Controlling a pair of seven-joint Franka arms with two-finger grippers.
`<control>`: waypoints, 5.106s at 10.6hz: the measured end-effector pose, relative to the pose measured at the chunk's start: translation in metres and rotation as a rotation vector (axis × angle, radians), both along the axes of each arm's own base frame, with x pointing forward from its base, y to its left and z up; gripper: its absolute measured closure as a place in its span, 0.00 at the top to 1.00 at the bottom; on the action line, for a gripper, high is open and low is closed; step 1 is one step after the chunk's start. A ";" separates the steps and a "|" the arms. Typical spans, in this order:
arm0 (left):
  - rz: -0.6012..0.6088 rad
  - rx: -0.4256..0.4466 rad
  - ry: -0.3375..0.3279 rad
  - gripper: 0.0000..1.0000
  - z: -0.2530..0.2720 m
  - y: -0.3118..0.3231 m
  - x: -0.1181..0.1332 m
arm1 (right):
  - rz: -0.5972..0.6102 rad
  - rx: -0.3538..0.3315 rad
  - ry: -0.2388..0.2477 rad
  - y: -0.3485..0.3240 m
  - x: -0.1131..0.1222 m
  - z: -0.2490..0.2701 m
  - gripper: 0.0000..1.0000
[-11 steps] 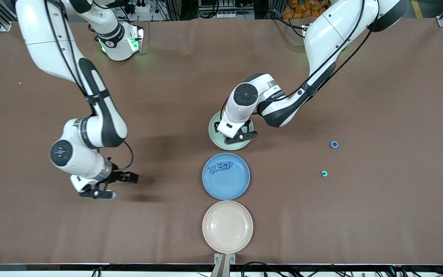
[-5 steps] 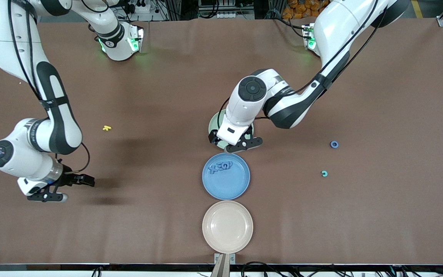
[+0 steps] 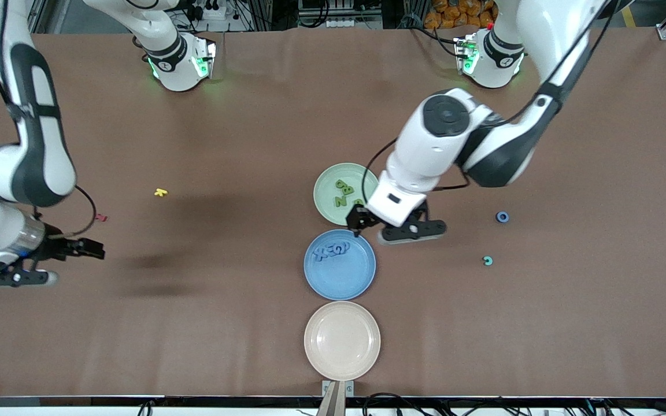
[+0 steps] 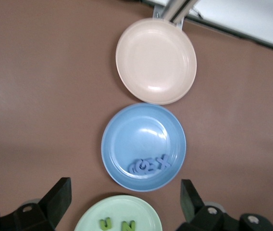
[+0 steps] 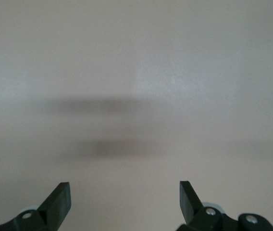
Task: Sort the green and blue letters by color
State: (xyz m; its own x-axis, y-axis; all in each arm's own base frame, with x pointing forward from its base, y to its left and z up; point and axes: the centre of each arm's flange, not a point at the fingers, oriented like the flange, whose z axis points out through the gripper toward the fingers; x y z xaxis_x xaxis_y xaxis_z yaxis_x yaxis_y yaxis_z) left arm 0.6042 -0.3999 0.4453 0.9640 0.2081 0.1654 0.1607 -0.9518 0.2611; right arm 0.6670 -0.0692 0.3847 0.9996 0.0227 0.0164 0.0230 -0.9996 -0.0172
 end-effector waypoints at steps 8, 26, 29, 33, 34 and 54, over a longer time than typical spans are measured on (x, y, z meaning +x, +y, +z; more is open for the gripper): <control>-0.234 0.091 0.009 1.00 0.142 0.199 0.012 | -0.013 -0.007 0.034 0.007 -0.083 0.189 1.00; -0.257 0.290 0.153 1.00 0.190 0.333 -0.029 | -0.086 -0.002 -0.051 0.043 -0.107 0.264 1.00; -0.195 0.284 0.172 1.00 0.190 0.333 -0.030 | -0.086 -0.002 -0.049 0.043 -0.107 0.263 1.00; -0.185 0.283 0.186 1.00 0.189 0.334 -0.032 | -0.086 -0.002 -0.047 0.043 -0.106 0.262 1.00; -0.179 0.280 0.196 1.00 0.188 0.334 -0.033 | -0.086 -0.002 -0.046 0.043 -0.106 0.261 1.00; -0.088 0.224 0.229 1.00 0.206 0.350 -0.056 | -0.091 -0.004 -0.036 0.041 -0.103 0.256 1.00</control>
